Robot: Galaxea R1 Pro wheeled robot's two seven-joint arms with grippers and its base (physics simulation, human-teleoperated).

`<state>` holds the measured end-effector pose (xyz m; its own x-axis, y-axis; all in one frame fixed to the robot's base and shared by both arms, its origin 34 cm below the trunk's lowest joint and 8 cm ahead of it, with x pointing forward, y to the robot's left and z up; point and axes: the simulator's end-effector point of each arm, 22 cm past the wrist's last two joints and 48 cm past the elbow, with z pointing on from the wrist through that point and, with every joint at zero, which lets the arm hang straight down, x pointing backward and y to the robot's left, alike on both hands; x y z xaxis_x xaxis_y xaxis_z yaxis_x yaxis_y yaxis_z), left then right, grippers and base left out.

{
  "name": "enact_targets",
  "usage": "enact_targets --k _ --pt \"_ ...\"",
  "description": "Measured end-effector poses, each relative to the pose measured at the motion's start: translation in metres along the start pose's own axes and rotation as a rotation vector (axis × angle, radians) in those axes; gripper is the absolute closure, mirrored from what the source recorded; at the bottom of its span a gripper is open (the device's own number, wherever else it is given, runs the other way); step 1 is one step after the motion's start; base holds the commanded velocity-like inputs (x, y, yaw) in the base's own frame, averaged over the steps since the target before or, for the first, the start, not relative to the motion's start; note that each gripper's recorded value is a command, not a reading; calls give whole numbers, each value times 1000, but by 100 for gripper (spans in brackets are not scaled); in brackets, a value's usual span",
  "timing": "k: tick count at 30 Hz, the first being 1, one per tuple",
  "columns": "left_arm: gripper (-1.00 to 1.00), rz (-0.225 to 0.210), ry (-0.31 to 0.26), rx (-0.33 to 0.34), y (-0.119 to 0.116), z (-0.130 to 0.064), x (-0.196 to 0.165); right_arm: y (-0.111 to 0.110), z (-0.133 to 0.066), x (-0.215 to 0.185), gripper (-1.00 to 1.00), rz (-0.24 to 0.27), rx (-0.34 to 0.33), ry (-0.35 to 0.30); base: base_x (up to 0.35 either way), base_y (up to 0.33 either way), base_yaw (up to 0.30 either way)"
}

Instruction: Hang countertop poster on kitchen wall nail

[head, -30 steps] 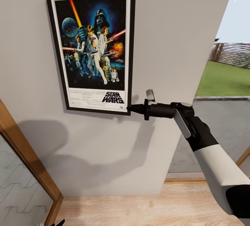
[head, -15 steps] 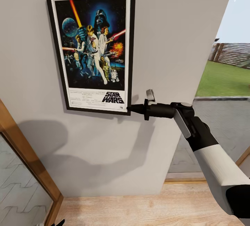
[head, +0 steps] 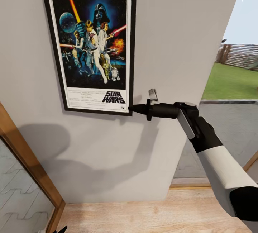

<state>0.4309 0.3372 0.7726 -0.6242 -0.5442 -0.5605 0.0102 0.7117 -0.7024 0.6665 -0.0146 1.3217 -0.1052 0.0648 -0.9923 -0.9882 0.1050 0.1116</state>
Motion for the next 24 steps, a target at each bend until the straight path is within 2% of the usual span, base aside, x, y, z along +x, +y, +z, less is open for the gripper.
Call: enact_targets --k 24 --pt "-100 0 0 0 0 0 0 5 5 -4 100 9 -13 2 0 0 0"
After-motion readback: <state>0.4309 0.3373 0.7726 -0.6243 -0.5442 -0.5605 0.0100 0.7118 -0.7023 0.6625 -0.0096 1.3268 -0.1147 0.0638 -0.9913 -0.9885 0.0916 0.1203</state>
